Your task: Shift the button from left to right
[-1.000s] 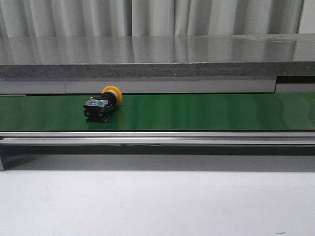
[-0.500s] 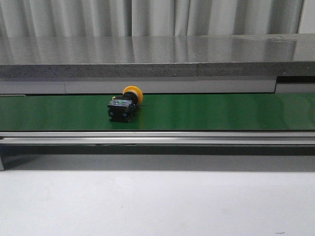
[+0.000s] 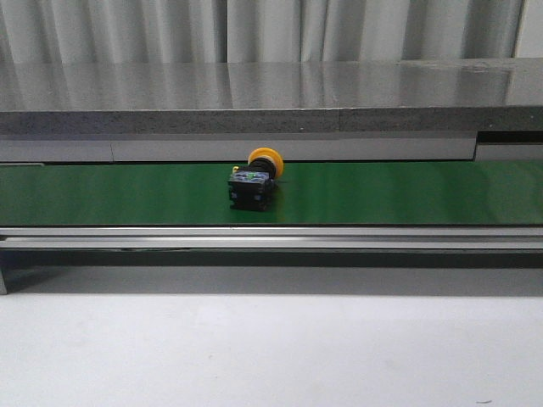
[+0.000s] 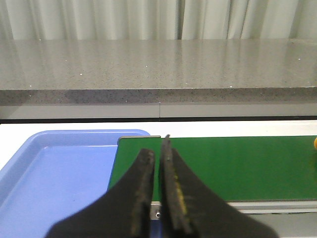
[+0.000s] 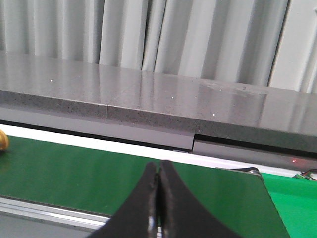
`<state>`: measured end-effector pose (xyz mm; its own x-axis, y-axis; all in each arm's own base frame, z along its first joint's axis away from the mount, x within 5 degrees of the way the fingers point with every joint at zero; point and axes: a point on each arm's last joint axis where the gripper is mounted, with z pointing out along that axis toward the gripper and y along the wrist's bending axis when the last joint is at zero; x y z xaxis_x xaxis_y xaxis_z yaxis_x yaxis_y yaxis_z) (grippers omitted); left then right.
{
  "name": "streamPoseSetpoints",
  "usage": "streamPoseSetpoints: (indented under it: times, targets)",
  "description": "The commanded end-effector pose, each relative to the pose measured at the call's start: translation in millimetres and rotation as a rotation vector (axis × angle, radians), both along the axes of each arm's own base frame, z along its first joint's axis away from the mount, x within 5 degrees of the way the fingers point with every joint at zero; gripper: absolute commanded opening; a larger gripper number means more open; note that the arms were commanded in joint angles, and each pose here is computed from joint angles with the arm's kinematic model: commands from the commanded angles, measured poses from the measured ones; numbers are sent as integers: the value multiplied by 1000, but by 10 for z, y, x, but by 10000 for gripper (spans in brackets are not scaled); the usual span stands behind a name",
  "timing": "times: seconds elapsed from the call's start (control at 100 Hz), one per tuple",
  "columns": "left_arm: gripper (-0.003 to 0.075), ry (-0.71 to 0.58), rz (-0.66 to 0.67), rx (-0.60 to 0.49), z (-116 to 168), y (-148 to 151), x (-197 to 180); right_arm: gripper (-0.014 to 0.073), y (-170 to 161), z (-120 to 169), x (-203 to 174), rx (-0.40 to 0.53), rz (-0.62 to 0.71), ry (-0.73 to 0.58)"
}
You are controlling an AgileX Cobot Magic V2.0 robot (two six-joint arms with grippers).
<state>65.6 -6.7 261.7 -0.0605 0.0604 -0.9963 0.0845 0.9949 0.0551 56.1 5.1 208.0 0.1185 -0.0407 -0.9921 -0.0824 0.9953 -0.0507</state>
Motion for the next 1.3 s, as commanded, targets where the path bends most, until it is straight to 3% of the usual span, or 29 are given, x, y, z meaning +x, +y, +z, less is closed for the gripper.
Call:
streamPoseSetpoints:
  times: [0.0,0.18,0.54,0.76,1.03,1.29]
  targets:
    - [5,-101,15,-13,158,16,3,-68,-1,182,-40,29,6,-107]
    - [5,-101,15,-13,156,16,3,-68,-3,416,-8,61,5,-41]
    - [5,-95,14,-13,142,15,5,-68,27,916,430,25,-15,391]
    - [5,-95,14,-13,142,15,5,-68,60,1136,841,9,-23,567]
    - [5,-95,14,-13,142,15,5,-68,97,1127,1272,-1,-27,709]
    - [5,-95,14,-13,142,15,5,-37,107,1021,1359,-1,-28,775]
